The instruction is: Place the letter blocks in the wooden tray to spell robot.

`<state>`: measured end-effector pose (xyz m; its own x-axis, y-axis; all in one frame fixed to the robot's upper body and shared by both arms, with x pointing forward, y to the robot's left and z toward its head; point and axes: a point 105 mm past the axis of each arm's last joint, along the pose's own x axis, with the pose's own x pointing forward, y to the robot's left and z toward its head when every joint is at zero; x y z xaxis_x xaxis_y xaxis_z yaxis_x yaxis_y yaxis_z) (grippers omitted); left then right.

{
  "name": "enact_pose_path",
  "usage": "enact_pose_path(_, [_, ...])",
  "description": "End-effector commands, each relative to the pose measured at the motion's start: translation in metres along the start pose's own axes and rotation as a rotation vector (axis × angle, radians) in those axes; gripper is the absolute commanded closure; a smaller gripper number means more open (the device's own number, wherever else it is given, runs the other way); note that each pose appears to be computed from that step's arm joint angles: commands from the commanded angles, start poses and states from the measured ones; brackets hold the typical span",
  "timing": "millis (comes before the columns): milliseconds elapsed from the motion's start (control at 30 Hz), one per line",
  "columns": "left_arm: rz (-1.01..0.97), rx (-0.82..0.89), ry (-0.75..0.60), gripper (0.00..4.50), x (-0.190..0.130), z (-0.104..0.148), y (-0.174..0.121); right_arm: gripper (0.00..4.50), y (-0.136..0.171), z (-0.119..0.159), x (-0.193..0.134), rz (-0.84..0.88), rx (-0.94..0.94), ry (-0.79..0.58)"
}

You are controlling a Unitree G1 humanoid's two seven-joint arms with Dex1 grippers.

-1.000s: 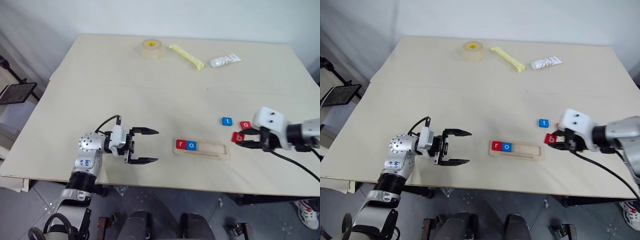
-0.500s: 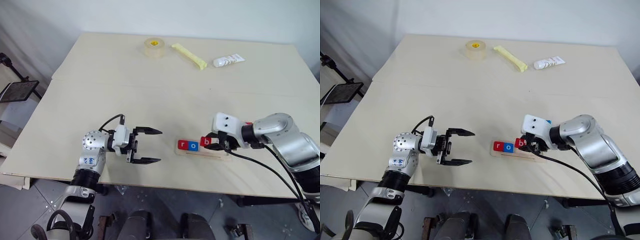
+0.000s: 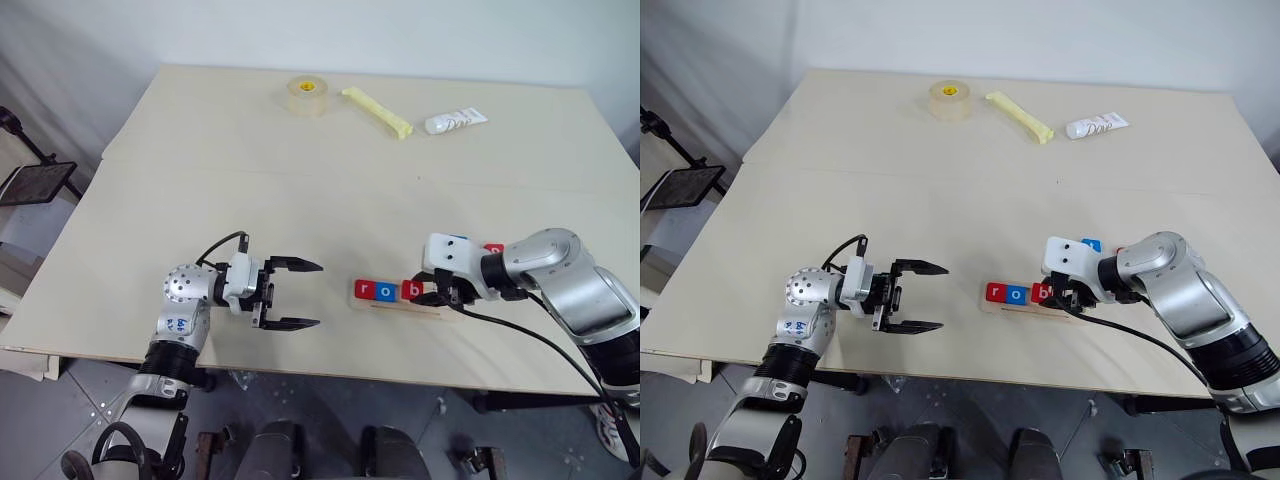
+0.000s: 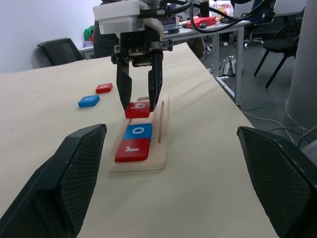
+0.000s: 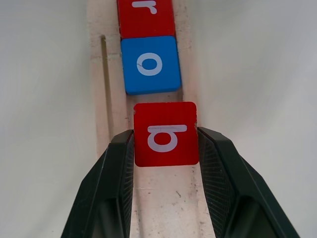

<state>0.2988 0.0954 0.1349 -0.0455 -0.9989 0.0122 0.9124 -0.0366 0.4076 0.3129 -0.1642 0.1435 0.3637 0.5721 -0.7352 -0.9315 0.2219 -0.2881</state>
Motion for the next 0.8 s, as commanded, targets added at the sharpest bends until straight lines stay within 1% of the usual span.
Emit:
enact_pose_path(33, [0.006,0.042,-0.002,0.0,0.0,0.006,0.001,2.05,0.002,0.007,0.002,0.006,-0.035,-0.017])
enact_pose_path(100, [0.01,0.042,-0.003,0.0,0.0,0.006,0.001,1.39,0.001,0.006,0.004,-0.002,-0.033,-0.015])
enact_pose_path(133, [0.011,0.042,-0.003,0.0,0.0,0.006,0.001,0.97,0.001,0.006,0.005,-0.002,-0.034,-0.013])
enact_pose_path(233, [0.012,0.042,-0.003,0.0,0.0,0.006,0.0,0.01,0.001,0.008,0.005,-0.005,-0.036,-0.017])
enact_pose_path(367, [0.017,0.042,-0.002,0.0,-0.001,0.005,0.0,0.01,0.002,0.013,0.001,-0.011,-0.037,-0.036])
enact_pose_path(500, [0.018,0.04,-0.003,0.0,-0.001,0.005,-0.001,0.01,0.006,0.017,-0.011,-0.014,-0.029,-0.066])
enact_pose_path(600, [0.018,0.037,-0.005,0.0,0.0,0.005,0.0,0.01,0.009,0.01,-0.021,-0.026,0.0,-0.082])
enact_pose_path(700, [0.018,0.034,-0.007,0.0,0.001,0.004,0.0,0.6,0.008,-0.002,-0.027,-0.049,0.029,-0.06])
enact_pose_path(800, [0.018,0.032,-0.01,0.0,0.002,0.004,0.0,1.58,0.008,-0.01,-0.028,-0.059,0.048,-0.051])
